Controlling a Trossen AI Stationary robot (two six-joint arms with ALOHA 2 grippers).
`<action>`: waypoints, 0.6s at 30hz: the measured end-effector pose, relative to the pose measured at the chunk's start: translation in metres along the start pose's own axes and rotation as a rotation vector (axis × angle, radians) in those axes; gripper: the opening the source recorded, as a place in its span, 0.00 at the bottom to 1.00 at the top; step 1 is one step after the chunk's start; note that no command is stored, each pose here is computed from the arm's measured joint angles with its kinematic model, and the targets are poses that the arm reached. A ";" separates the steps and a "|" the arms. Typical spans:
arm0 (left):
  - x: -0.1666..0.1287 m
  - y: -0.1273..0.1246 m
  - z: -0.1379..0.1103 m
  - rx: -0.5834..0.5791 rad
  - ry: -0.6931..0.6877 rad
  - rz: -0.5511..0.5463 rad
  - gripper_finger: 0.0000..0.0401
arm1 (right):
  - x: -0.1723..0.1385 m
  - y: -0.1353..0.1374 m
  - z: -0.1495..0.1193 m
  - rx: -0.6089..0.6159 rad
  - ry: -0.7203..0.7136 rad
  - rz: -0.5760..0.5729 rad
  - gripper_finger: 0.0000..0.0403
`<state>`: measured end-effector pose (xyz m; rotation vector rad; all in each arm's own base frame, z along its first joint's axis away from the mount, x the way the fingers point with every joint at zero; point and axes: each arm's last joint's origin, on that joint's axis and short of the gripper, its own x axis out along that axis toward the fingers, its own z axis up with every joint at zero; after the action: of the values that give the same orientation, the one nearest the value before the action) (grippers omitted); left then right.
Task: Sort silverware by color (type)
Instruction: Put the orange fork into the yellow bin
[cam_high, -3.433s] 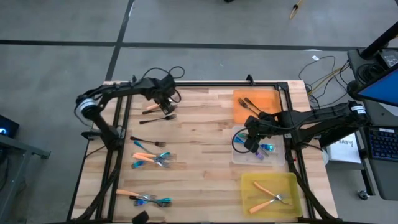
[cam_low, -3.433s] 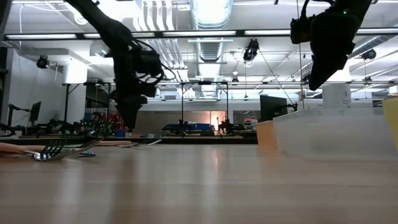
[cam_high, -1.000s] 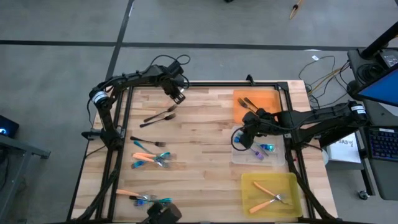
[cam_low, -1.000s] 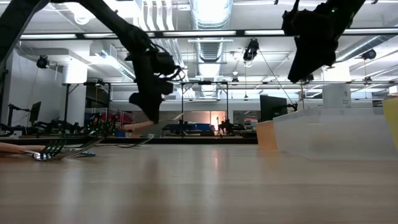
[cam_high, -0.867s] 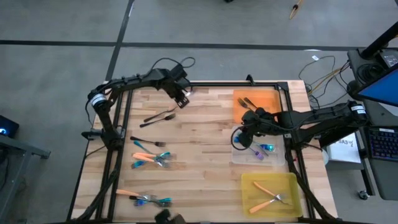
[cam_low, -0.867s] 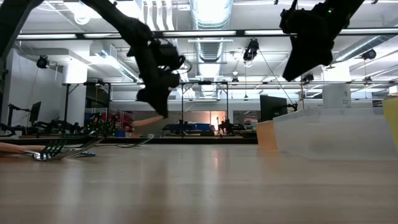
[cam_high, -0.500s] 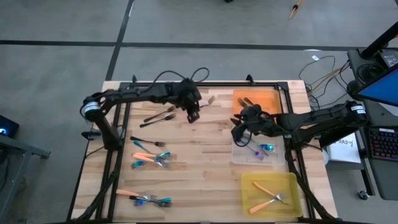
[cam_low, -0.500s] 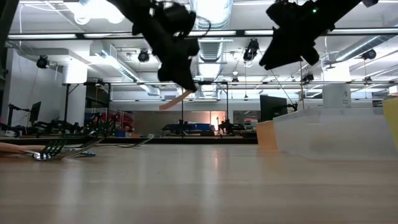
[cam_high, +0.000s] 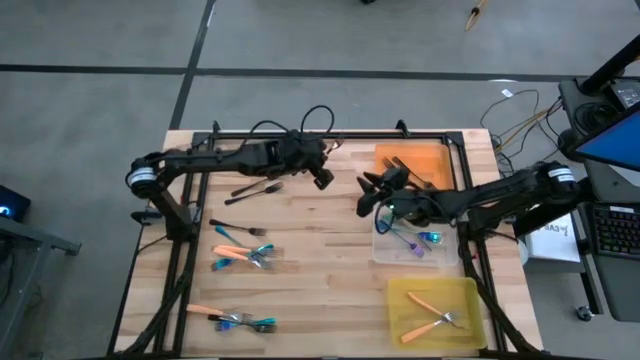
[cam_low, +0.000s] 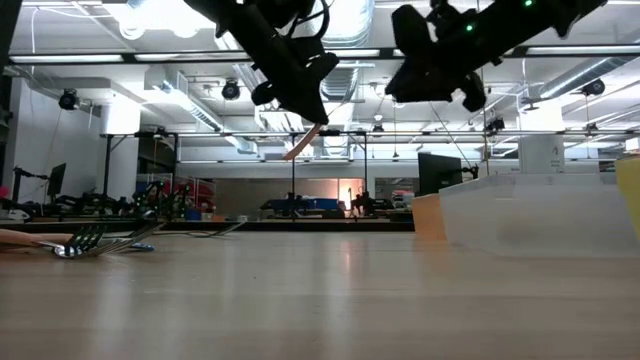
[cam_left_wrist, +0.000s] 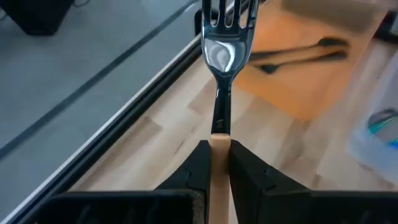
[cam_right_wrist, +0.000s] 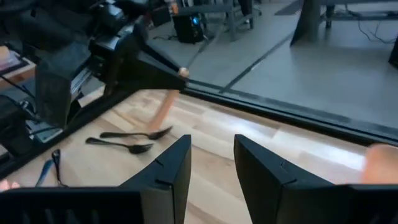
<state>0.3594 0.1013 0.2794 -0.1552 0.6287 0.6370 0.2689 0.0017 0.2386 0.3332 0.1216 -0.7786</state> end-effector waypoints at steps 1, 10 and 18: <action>0.000 -0.002 0.000 -0.001 -0.008 -0.001 0.04 | 0.003 0.002 -0.002 -0.017 -0.011 0.005 0.28; 0.003 -0.012 -0.023 -0.006 -0.011 0.117 0.04 | 0.021 0.012 0.001 0.007 -0.159 0.039 0.25; -0.003 -0.033 -0.031 -0.040 -0.080 0.102 0.04 | 0.034 0.007 0.007 0.070 -0.194 0.095 0.20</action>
<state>0.3615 0.0634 0.2546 -0.1352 0.5491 0.7510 0.2974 -0.0191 0.2393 0.3251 -0.1033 -0.7177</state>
